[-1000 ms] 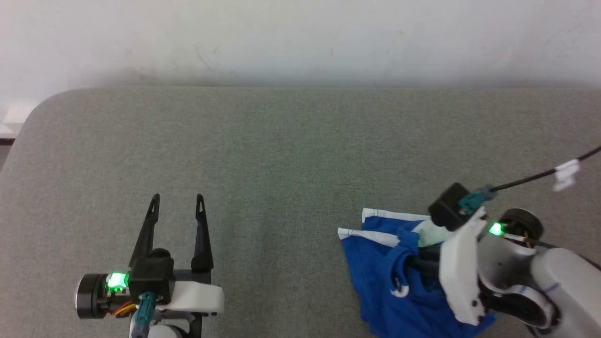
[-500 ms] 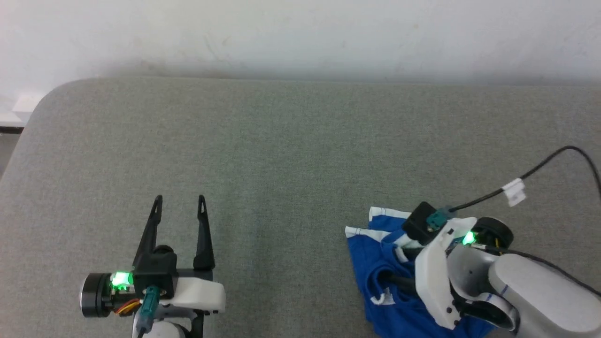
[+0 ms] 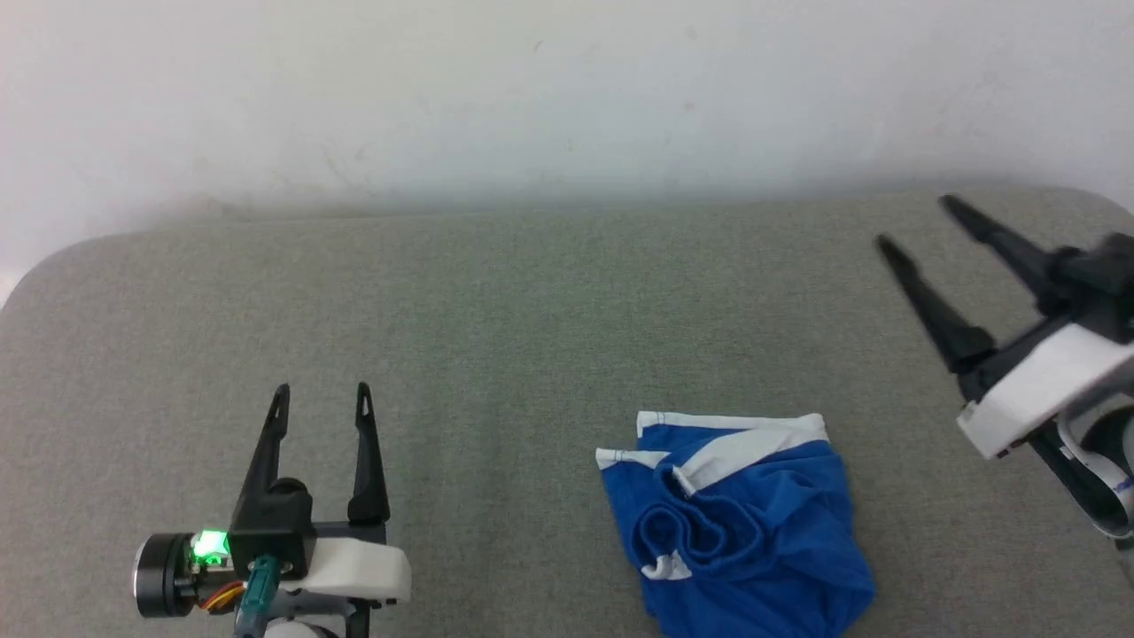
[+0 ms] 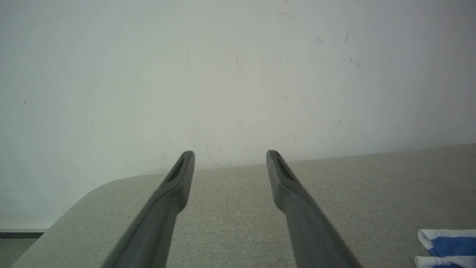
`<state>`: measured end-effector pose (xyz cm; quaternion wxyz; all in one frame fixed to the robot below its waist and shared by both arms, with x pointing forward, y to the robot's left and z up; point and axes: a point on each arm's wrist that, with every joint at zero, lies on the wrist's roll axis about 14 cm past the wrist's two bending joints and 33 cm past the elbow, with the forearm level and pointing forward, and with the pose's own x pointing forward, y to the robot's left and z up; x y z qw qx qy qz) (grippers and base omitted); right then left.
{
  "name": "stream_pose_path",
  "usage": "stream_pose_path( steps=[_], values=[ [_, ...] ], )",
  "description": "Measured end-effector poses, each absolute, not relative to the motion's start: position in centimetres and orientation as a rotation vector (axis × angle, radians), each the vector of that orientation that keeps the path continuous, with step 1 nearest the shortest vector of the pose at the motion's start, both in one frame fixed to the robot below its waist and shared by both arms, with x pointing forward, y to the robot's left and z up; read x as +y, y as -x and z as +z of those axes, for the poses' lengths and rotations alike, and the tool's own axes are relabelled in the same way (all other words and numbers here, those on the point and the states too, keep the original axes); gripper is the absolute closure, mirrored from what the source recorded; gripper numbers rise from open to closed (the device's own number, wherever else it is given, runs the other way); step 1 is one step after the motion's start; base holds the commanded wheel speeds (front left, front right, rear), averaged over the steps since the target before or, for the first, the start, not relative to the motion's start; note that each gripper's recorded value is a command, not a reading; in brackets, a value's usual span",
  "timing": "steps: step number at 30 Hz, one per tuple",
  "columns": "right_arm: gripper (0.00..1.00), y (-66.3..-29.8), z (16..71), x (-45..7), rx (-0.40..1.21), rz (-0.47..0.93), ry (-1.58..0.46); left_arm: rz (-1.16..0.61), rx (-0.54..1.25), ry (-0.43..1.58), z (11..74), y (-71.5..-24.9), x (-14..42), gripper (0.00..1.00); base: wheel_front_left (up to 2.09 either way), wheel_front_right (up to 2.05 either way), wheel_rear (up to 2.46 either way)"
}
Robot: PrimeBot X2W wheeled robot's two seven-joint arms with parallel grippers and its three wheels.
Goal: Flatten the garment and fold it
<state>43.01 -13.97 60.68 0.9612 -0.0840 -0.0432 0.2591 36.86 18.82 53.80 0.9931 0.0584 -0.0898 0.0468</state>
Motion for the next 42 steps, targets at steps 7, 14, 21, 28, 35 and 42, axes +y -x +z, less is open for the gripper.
stream_pose_path(
  steps=[7,14,21,28,35,42],
  values=[
    [0.00,-40.8,61.3,-19.6,-0.310,0.219,0.080,0.078,-0.236,-0.107,55.6,-37.1,18.2,0.00,0.00,0.00,0.00],
    [0.00,-37.4,58.3,-20.3,-0.308,0.069,-0.020,0.073,-0.246,-0.103,55.9,-36.6,18.3,0.00,0.00,0.00,0.00],
    [0.00,-35.7,57.5,-19.3,-0.295,0.052,-0.059,0.085,-0.241,-0.104,55.8,-35.9,18.9,0.00,0.00,0.00,0.00],
    [0.00,-38.8,63.4,-18.9,-0.412,0.133,0.038,0.091,-0.241,-0.101,55.8,-35.8,19.2,0.00,0.00,0.00,0.00],
    [0.00,-41.6,56.0,-14.9,0.179,0.382,0.136,0.104,-0.229,-0.097,55.4,-35.6,19.6,0.00,0.00,0.00,0.00],
    [0.00,-38.8,47.1,-15.3,0.747,0.511,0.180,0.122,-0.200,-0.084,54.5,-35.9,19.8,0.00,0.00,0.00,0.00]
  ],
)
